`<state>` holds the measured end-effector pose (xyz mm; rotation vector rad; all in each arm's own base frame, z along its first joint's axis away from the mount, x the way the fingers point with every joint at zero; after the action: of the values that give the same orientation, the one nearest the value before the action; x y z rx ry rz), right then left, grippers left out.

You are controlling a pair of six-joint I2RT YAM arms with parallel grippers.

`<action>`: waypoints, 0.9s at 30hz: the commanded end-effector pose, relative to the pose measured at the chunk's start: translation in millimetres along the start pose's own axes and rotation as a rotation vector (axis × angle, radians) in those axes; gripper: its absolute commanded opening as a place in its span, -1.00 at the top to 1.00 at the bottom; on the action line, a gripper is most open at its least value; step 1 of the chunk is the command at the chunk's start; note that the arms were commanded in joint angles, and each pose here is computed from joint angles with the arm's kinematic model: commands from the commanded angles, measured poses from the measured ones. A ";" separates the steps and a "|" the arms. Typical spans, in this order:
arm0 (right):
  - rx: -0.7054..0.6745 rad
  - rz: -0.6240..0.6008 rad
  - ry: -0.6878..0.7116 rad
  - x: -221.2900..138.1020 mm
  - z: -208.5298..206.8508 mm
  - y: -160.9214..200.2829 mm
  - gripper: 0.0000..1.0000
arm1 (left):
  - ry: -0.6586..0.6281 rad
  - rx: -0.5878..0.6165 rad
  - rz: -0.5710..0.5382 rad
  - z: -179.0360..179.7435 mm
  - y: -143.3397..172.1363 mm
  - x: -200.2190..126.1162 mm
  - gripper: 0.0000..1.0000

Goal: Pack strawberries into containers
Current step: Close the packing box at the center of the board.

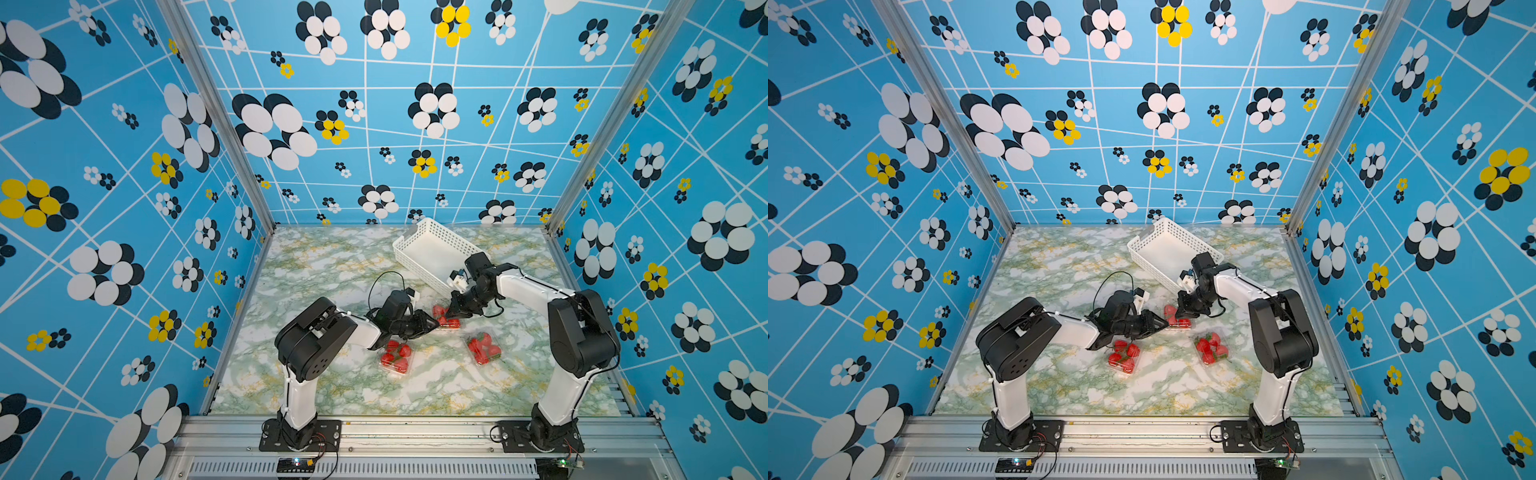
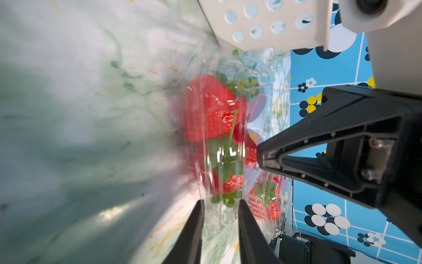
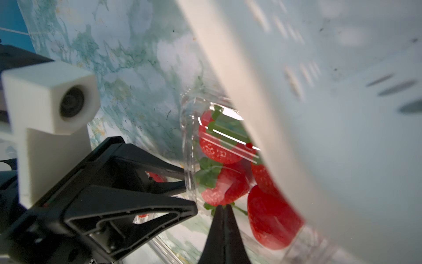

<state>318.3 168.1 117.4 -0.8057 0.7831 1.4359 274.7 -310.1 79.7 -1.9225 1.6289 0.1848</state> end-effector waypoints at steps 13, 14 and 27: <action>0.008 0.009 0.043 1.9 -0.8 -2.6 0.97 | 0.018 0.021 -0.019 -7.1 -7.2 2.6 0.15; 0.006 0.009 0.043 0.6 0.0 -2.8 0.96 | 0.016 0.024 -0.023 -7.7 -8.6 1.9 0.05; -0.034 -0.054 0.010 -22.1 15.5 -4.8 0.40 | 0.006 0.040 -0.074 -10.4 -27.2 -7.3 -0.05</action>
<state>324.0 167.1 126.6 -0.8406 0.7730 1.4032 286.3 -307.7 81.2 -1.9442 1.5979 0.1835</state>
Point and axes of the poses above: each gripper's point midway between its finger pads, its own x axis out along the fingers, its own z axis along the line the jaws close on, y = z × x, the point moved 7 cm from there along -x, back along the fingers, and after that the axes turned 10 degrees about x, right-handed, at the moved point
